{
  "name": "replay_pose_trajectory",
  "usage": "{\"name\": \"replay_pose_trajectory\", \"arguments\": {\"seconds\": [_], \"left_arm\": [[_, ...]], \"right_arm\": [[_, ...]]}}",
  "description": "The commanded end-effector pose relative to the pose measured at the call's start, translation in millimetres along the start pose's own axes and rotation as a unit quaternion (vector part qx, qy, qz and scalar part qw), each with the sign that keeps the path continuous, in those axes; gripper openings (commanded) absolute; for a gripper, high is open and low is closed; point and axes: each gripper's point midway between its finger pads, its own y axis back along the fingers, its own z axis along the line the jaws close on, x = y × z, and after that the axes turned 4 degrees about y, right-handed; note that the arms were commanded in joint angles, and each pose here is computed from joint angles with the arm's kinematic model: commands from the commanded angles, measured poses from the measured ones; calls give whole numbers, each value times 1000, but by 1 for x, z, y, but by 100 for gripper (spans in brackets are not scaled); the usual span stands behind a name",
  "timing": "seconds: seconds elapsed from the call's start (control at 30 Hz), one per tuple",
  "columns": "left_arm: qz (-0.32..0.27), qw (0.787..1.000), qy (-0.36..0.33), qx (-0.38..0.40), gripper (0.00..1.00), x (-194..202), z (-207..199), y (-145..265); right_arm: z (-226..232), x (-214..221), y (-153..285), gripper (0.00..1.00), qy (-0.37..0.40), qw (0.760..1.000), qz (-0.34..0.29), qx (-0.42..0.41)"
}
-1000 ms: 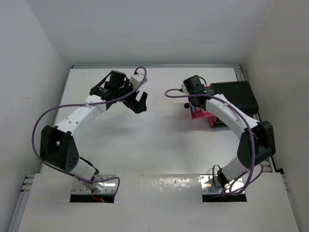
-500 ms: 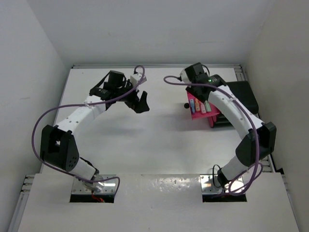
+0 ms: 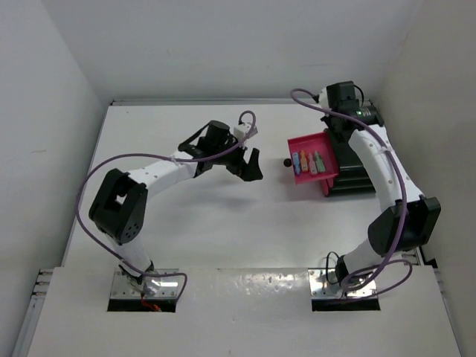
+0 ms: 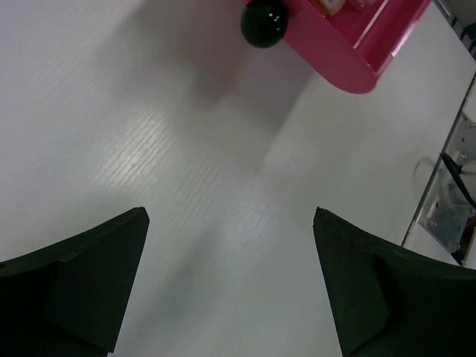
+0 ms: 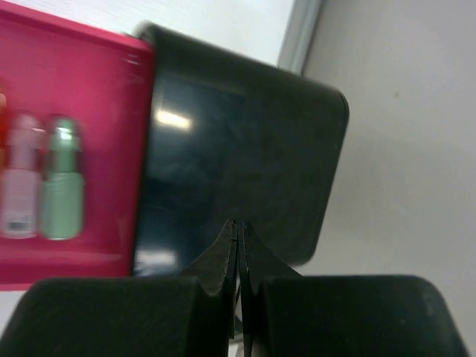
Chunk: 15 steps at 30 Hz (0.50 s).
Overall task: Sort the stationery into containers
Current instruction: Close the drawer in the storage box.
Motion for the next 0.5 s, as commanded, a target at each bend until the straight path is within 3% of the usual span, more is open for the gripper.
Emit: {"name": "replay_pose_trajectory", "arguments": {"seconds": [0.0, 0.27, 0.47], "left_arm": [[-38, 998, 24, -43, 100, -28, 9, -15], [-66, 992, 95, -41, 100, -32, -1, -53], [-46, 988, 139, -52, 100, -29, -1, -84]], "right_arm": [[-20, 10, -5, 0, -30, 999, 9, 23], [-18, 40, -14, 0, -48, 998, 38, -6], [-13, 55, -22, 0, -60, 996, 64, -32]]}}
